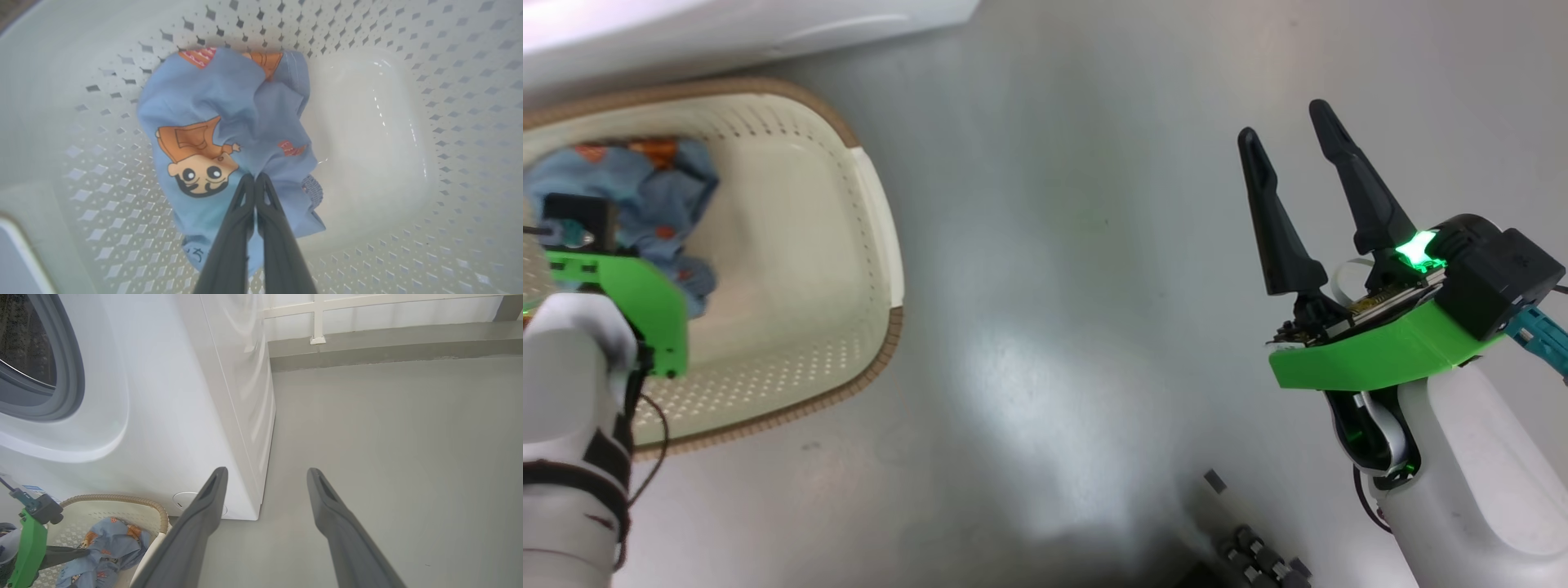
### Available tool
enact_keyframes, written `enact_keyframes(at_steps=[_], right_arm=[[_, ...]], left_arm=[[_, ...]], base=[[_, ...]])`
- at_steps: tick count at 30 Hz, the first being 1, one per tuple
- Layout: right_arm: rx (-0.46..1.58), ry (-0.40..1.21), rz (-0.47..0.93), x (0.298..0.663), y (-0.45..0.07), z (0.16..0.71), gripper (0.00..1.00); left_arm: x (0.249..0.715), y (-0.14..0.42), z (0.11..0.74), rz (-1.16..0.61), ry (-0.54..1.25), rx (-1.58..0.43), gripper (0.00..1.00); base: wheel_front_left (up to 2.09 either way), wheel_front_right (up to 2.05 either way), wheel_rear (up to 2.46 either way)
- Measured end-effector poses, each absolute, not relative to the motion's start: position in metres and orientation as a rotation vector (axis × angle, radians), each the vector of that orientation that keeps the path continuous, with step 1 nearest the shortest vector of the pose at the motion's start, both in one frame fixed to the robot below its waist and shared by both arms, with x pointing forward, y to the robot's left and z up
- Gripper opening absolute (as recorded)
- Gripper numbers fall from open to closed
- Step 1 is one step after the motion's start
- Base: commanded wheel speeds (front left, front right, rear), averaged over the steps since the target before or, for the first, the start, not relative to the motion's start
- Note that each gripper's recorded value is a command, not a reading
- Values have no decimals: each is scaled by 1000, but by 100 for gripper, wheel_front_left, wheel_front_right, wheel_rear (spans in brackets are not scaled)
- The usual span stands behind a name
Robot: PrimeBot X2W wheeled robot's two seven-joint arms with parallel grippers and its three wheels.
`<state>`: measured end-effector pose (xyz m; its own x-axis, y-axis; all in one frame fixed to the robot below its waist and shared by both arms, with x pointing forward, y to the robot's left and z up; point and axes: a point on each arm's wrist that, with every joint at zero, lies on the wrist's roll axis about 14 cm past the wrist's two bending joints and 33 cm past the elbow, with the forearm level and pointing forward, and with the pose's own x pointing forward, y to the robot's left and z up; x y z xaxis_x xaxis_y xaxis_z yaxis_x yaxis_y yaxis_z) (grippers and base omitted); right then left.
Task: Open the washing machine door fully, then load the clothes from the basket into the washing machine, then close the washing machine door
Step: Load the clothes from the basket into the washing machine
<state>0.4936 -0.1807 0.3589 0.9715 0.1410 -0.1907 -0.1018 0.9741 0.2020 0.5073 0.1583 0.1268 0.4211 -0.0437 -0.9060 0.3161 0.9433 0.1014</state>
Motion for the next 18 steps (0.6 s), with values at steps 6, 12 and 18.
enact_keyframes(at_steps=[6,12,18], right_arm=[[198,152,141,497,-176,382,100],[204,115,153,492,-171,404,100],[210,95,158,478,-169,422,100]], left_arm=[[524,146,163,-208,963,188,0],[518,142,196,-189,859,121,0],[511,140,231,-170,767,57,0]], base=[[0,0,0],[0,0,0],[0,0,0]])
